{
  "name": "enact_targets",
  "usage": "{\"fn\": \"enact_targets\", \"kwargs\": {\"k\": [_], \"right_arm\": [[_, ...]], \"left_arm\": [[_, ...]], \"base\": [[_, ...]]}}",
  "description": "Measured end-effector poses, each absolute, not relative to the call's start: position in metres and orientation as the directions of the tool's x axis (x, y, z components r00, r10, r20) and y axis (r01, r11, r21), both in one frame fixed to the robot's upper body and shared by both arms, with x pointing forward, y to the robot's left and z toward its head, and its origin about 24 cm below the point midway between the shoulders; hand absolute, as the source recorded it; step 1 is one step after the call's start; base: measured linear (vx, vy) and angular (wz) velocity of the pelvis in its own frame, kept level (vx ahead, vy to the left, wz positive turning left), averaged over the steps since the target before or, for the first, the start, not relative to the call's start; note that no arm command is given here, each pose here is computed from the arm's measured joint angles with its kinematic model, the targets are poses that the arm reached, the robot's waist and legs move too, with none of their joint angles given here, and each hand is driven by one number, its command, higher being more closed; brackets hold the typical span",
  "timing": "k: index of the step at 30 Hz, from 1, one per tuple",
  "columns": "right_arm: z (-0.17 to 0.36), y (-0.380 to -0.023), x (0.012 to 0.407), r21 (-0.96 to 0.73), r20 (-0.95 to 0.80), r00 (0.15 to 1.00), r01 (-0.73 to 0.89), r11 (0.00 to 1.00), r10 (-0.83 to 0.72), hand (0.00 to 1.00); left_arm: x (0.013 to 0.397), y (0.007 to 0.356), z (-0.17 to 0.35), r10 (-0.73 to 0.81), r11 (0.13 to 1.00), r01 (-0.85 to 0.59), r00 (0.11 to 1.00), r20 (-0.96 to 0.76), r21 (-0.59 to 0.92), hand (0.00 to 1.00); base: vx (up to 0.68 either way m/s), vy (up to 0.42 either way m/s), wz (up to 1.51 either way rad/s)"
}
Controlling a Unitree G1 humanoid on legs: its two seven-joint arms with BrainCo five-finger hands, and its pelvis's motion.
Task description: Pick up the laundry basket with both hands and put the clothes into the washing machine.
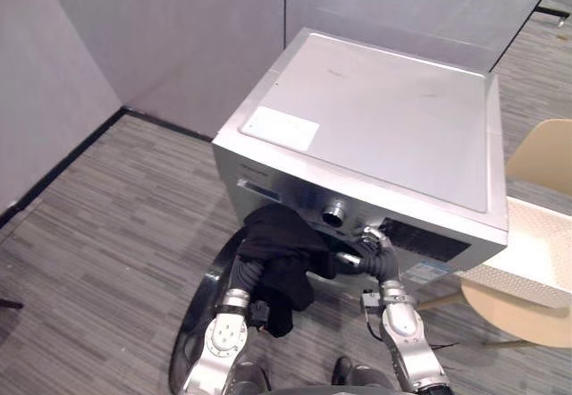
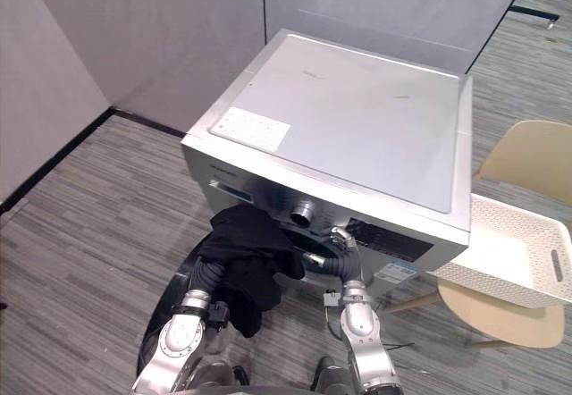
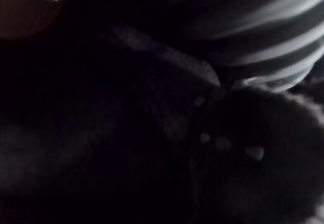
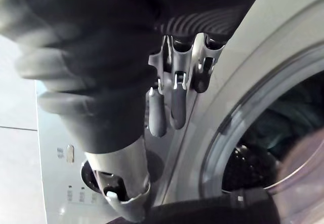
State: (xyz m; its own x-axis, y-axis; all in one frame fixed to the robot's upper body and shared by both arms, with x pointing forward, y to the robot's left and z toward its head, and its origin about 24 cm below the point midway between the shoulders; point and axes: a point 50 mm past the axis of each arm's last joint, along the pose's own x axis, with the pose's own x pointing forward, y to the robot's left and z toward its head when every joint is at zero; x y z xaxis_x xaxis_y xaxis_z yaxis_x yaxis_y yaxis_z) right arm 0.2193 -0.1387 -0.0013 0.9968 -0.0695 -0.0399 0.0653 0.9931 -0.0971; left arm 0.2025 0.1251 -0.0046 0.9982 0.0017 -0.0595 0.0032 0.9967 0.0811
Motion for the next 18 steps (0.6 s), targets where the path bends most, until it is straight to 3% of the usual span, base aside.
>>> {"fn": "enact_targets", "kwargs": {"k": [5,13,18], "right_arm": [[0.010,-0.142,0.218,-0.092,0.012,0.997,0.080,0.993,-0.079,0.00],[0.074,-0.135,0.255,-0.012,0.281,0.952,0.132,0.991,-0.124,0.00],[0.106,-0.131,0.250,0.078,0.410,0.893,0.169,0.982,-0.186,0.00]], "left_arm": [[0.202,0.133,-0.019,0.084,0.995,-0.077,0.988,-0.128,0.059,1.00],[0.264,0.137,0.021,0.196,0.980,-0.195,0.980,0.024,-0.034,1.00],[0.281,0.138,0.042,0.288,0.952,-0.277,0.955,0.074,-0.131,1.00]], "base": [[0.02,-0.028,-0.64],[-0.12,0.103,-0.41],[-0.16,0.097,-0.28]]}}
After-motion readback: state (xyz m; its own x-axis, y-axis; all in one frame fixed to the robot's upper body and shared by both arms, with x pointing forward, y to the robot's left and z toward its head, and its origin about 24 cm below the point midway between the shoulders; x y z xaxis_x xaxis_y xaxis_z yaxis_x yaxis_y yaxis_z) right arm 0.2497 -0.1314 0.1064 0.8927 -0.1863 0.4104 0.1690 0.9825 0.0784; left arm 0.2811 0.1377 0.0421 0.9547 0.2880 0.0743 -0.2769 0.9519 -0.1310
